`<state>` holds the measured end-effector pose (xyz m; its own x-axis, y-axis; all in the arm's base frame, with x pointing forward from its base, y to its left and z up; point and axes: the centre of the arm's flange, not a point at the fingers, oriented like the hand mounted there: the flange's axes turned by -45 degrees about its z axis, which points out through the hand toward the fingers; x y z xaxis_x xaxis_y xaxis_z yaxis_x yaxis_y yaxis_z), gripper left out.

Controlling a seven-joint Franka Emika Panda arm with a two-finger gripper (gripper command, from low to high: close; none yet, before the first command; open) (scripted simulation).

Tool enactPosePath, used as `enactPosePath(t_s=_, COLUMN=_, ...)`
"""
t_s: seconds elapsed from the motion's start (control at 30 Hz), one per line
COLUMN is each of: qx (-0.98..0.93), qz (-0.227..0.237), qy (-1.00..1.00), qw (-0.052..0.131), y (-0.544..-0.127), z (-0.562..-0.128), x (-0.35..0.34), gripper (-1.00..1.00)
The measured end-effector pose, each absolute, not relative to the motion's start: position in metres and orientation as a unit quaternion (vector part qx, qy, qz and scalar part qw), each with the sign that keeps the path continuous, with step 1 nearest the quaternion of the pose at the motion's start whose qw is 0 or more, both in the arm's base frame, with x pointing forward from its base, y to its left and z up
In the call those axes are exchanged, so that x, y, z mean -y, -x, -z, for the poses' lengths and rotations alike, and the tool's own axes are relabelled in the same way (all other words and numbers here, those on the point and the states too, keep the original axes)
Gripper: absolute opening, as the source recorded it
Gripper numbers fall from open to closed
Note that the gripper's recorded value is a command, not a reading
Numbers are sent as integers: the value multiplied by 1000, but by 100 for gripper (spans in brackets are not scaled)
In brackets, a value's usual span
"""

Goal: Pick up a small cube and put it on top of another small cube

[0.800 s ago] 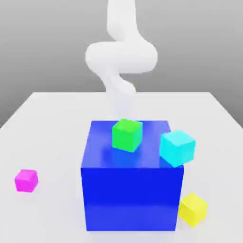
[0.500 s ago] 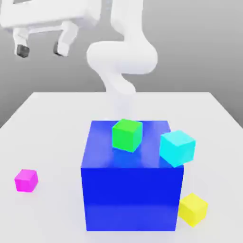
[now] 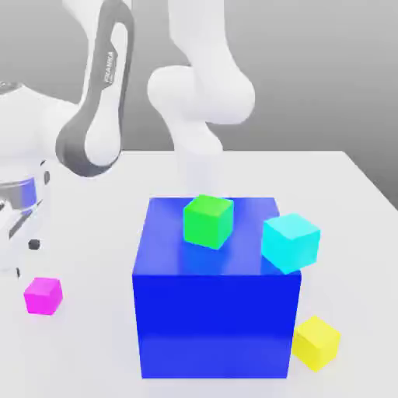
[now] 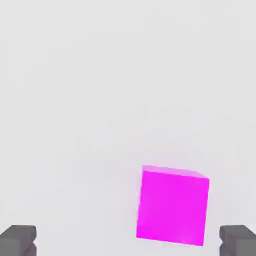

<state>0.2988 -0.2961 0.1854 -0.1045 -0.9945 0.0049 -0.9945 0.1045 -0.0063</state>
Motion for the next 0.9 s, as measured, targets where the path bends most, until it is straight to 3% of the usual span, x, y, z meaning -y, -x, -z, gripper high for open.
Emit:
enactPosePath(t_s=0.13, qx=-748, qz=0, qy=664, qw=0, y=-296, z=-141, x=296, gripper=0)
enactPosePath(t_s=0.17, qx=-748, qz=0, qy=664, qw=0, y=-295, z=-132, x=296, gripper=-100)
enactPosePath(t_s=0.43, qx=-748, qz=1, qy=664, qw=0, y=-296, z=-138, x=296, gripper=-100)
enactPosePath(t_s=0.6, qx=-746, qz=1, qy=666, qw=0, y=-297, z=-189, x=294, gripper=-100)
enactPosePath(t_s=0.77, qx=-644, qz=1, qy=765, qw=-2, y=-356, z=-253, x=232, gripper=-100)
enactPosePath(t_s=0.9, qx=-564, qz=1, qy=826, qw=-2, y=-380, z=-307, x=184, gripper=-100)
